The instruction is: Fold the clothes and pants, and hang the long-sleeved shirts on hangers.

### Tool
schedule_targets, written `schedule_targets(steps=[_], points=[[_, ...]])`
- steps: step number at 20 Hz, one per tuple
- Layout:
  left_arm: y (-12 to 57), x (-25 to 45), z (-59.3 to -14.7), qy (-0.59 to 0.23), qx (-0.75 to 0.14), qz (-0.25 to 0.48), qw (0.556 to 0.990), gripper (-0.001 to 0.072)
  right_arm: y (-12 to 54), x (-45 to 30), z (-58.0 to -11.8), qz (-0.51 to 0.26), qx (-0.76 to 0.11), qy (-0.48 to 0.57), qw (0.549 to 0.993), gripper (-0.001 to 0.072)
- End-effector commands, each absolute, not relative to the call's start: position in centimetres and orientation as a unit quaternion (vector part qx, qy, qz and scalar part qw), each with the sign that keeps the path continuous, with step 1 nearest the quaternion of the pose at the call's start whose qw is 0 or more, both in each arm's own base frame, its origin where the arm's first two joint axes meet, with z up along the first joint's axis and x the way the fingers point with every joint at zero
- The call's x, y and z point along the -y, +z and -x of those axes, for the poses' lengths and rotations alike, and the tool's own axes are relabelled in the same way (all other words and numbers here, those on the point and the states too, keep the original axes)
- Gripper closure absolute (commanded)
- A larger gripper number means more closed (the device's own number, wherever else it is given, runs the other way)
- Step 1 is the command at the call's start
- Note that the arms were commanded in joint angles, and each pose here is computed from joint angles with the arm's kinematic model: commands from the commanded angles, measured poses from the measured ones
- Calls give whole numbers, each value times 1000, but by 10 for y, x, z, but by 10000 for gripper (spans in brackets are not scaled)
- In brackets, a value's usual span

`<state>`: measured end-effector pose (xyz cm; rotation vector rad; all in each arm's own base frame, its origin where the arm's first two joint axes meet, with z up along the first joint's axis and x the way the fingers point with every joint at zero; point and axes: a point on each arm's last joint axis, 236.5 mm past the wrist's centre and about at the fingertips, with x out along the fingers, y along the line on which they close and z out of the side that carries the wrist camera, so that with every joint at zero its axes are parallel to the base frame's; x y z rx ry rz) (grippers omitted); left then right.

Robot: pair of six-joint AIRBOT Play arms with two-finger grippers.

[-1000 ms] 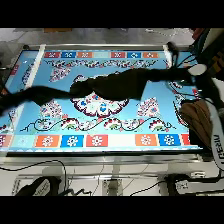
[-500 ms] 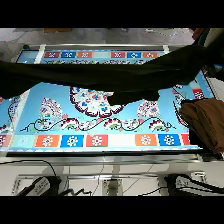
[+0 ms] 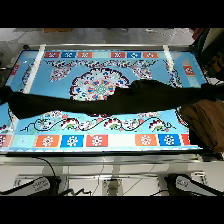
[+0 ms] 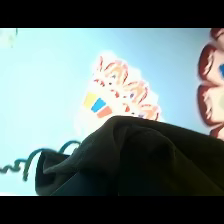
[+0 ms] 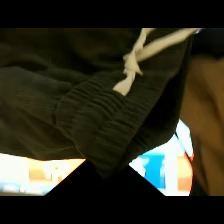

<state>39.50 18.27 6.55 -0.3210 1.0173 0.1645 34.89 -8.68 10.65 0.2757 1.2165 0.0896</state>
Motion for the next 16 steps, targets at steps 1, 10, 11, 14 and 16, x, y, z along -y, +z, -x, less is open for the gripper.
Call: schedule_targets(steps=[1,10,11,14,16], points=[[7,-189,-319,43,-658,75,748,690,53,60,-276,-142,-666,77,728,665],[-27,-216,-262,52,-758,29,650,690,23,61,-180,-124,-792,67,594,666],[-27,-220,-260,57,-761,22,646,690,23,60,-180,-125,-791,67,595,666],[-15,-252,-252,110,-768,-40,630,691,24,53,-180,-124,-785,87,601,666],[11,-279,-275,168,-724,-98,661,691,26,52,-181,-118,-781,95,605,666]])
